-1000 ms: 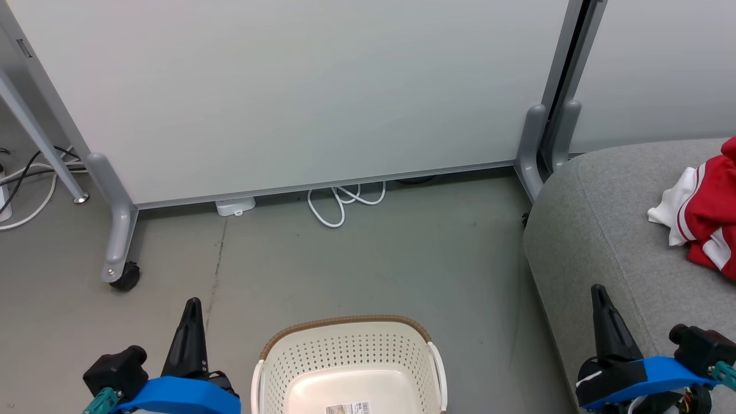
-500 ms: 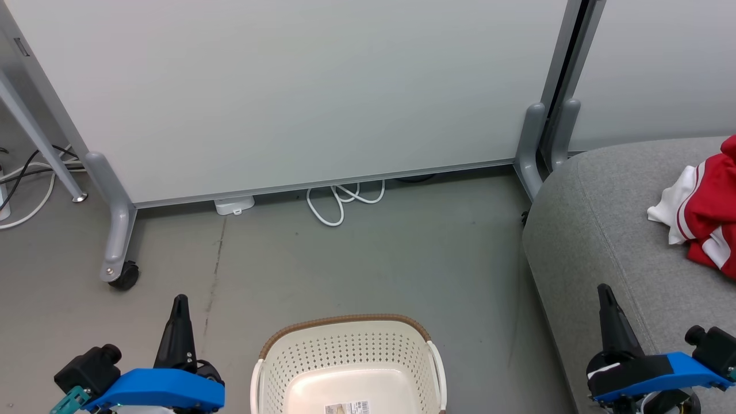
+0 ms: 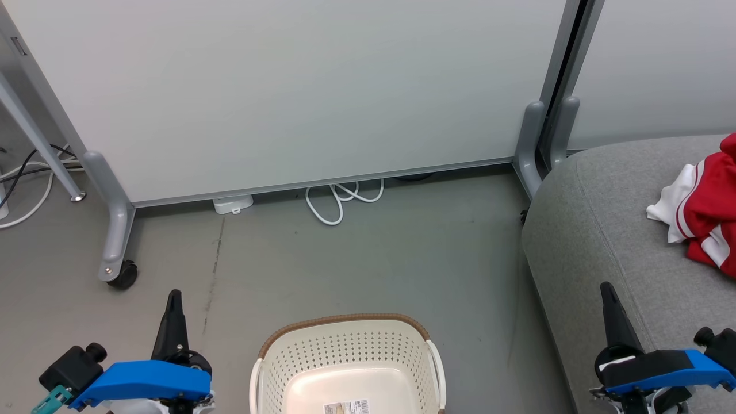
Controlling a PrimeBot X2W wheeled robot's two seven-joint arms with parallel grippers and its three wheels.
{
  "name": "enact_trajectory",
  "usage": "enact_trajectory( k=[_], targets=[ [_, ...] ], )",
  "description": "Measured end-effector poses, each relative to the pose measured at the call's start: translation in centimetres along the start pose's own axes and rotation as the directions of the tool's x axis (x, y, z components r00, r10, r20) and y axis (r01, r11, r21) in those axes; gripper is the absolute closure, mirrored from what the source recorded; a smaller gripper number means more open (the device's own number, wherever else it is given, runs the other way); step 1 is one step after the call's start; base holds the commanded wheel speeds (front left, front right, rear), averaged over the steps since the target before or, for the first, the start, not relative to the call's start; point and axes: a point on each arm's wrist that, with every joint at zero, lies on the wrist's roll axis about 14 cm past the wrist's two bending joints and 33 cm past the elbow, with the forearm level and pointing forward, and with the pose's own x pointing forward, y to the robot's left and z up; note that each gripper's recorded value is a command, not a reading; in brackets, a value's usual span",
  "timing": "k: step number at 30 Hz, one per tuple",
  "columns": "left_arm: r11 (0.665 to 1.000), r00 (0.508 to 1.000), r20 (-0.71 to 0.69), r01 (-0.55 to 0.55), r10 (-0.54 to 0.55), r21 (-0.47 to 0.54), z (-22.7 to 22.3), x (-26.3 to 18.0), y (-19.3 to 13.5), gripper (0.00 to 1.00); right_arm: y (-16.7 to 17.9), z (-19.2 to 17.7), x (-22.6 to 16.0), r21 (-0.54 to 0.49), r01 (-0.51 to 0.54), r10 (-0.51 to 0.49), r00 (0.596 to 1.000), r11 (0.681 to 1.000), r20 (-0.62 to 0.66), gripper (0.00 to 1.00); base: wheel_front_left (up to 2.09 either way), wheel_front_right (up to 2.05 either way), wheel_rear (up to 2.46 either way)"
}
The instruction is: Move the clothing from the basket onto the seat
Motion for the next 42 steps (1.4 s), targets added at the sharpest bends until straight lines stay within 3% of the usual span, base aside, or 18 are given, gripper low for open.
enact_trajectory(
  k=[20,42],
  targets=[
    [0.972,1.000,-0.003,-0.005,0.005,-0.237,0.5,0.6,0.0,1.00,0.0,0.2,0.2,0.225,0.007,-0.005,1.000,0.974,-0.010,1.00,0.00,0.00,0.00],
    [0.897,1.000,0.001,0.008,-0.008,-0.442,1.2,1.1,-0.2,1.00,0.2,0.6,0.5,0.422,-0.003,0.009,1.000,0.907,-0.014,1.00,0.00,0.00,0.00]
  ],
)
